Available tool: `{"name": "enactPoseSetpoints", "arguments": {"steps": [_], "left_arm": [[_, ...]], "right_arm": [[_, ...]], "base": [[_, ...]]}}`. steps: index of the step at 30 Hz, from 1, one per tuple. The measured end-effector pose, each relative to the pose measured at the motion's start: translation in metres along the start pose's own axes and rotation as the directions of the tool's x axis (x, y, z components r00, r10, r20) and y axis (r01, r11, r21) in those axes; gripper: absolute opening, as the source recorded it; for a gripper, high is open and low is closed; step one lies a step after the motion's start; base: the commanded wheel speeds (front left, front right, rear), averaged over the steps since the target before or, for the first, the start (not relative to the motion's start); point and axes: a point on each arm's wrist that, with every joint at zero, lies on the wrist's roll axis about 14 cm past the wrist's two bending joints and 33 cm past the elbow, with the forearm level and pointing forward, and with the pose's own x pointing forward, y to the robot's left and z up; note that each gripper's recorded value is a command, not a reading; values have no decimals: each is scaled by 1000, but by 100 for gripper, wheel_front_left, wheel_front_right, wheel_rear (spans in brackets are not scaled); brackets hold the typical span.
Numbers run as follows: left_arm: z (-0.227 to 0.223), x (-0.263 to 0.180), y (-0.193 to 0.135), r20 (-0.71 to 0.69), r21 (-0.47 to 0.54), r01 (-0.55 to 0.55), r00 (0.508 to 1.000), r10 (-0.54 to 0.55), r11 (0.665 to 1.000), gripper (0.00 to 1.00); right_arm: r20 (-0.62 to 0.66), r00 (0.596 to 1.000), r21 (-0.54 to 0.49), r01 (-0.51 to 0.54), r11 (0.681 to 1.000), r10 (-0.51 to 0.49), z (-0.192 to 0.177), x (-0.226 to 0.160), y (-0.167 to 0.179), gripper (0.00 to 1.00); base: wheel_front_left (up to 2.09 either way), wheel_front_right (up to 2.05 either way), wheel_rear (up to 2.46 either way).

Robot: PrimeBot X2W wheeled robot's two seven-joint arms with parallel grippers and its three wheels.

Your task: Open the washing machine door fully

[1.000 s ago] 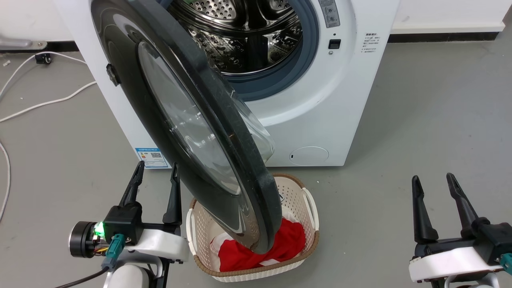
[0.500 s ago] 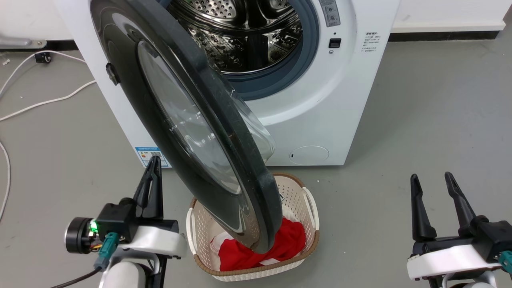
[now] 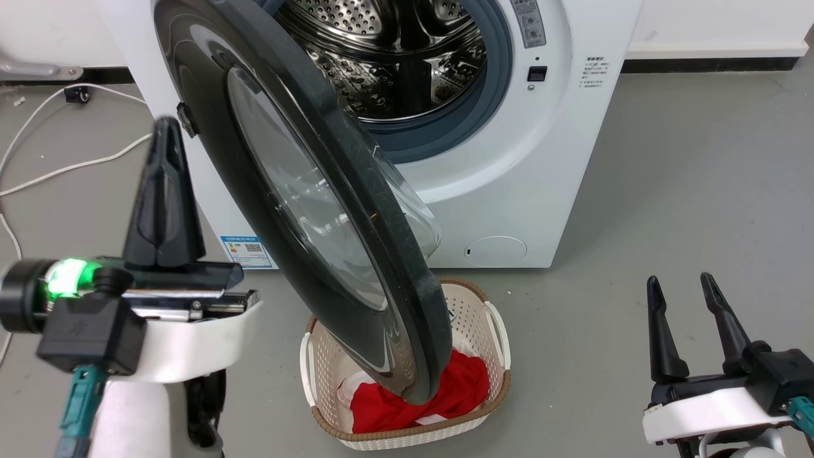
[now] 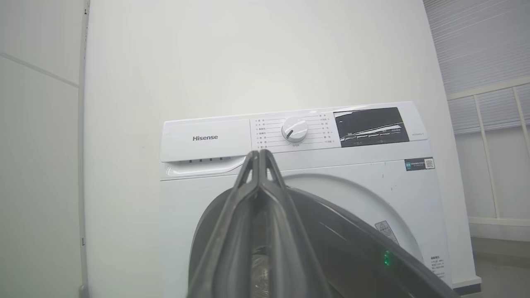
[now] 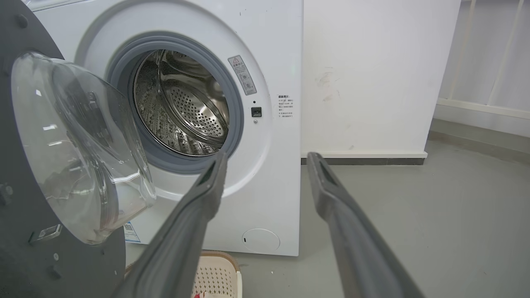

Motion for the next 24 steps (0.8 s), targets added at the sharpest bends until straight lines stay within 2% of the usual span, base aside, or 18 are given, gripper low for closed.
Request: {"name": "enactPoseSetpoints", "arguments": {"steps": [6,13,18,24], "left_arm": [[61,21,-6,208,36,30,977,-37,999,0],[94,22,-54,317,-7,193,931,-181,981,0],[86,11,-103,270,-108,351,911,-312,930,0],[55,-17,-156,123,-268,484,875,-468,833,0]], "right_arm": [[-2,1000,1,-2,1000,2,-1,1,1,100],[-4,1000,2,8,1000,-8,-1,-2,-3,100],[-5,1000,6,24,1000,-24,-1,-5,-7,100],[-13,999,14,31,999,-31,-4,-6,-9,100]], "base": [[0,0,0],[0,0,0],[0,0,0],[0,0,0]]}}
